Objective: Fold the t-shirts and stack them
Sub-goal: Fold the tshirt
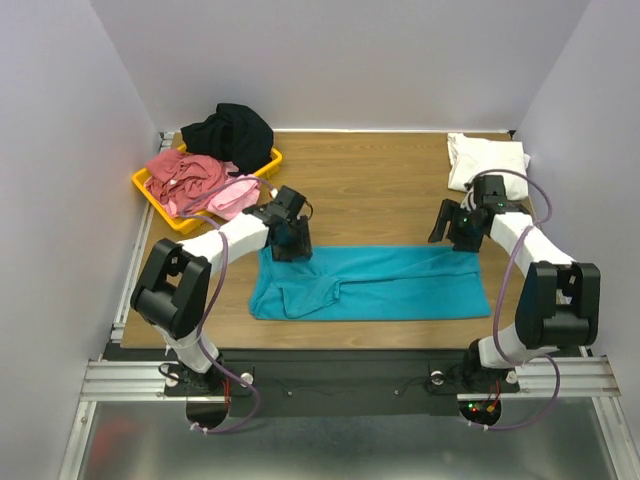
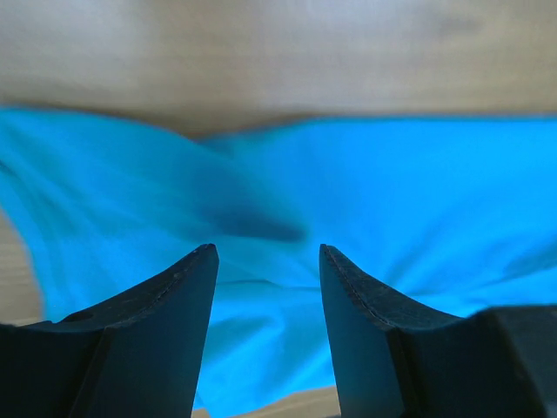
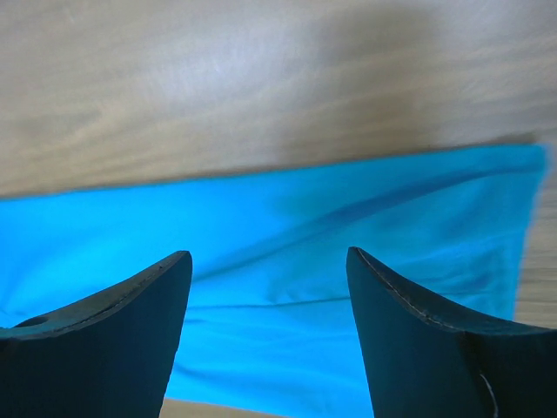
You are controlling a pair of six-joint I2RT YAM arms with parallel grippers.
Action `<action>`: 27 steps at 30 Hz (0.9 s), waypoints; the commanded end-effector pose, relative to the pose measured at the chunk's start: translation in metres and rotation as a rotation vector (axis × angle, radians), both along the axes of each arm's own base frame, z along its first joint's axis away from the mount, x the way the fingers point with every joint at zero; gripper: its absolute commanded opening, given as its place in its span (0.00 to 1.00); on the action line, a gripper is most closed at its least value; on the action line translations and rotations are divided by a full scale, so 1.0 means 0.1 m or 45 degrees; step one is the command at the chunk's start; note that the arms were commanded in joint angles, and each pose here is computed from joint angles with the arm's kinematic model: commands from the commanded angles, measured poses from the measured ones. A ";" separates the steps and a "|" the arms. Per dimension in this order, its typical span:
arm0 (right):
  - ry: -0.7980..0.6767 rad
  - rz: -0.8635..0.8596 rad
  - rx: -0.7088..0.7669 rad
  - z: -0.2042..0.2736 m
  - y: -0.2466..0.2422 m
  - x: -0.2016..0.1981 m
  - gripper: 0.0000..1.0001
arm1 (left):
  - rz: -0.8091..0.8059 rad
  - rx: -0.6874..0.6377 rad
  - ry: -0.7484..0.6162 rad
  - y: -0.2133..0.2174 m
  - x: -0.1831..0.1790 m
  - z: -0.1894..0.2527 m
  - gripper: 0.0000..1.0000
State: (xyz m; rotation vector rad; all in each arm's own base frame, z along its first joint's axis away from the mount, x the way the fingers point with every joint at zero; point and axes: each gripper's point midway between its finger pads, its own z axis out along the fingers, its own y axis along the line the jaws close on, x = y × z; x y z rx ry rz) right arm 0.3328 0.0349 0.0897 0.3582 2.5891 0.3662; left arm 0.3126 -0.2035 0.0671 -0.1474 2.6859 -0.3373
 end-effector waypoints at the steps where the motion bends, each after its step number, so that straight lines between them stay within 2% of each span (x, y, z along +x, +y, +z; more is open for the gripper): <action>1: 0.088 0.120 0.107 -0.20 0.24 -0.17 0.77 | -0.048 -0.148 0.085 -0.19 -0.35 -0.05 0.61; 6: 0.187 0.092 0.143 -0.40 0.27 -0.23 0.77 | -0.073 -0.147 0.158 -0.21 -0.43 -0.33 0.60; 11: 0.255 0.045 0.089 -0.56 0.19 -0.26 0.77 | -0.088 -0.048 0.157 -0.20 -0.24 -0.49 0.60; 19: 0.267 0.003 0.028 -0.62 0.10 -0.20 0.77 | -0.115 0.042 0.108 -0.34 0.40 -0.56 0.60; 20: 0.227 -0.010 0.004 -0.53 0.06 -0.12 0.77 | -0.119 0.069 0.137 -0.31 0.43 -0.65 0.60; 24: 0.113 -0.067 -0.075 -0.24 -0.07 0.02 0.79 | -0.063 0.113 0.071 -0.20 0.84 -0.53 0.60; 27: 0.076 -0.134 -0.132 -0.08 -0.17 0.00 0.80 | -0.030 0.111 0.060 -0.11 0.99 -0.49 0.61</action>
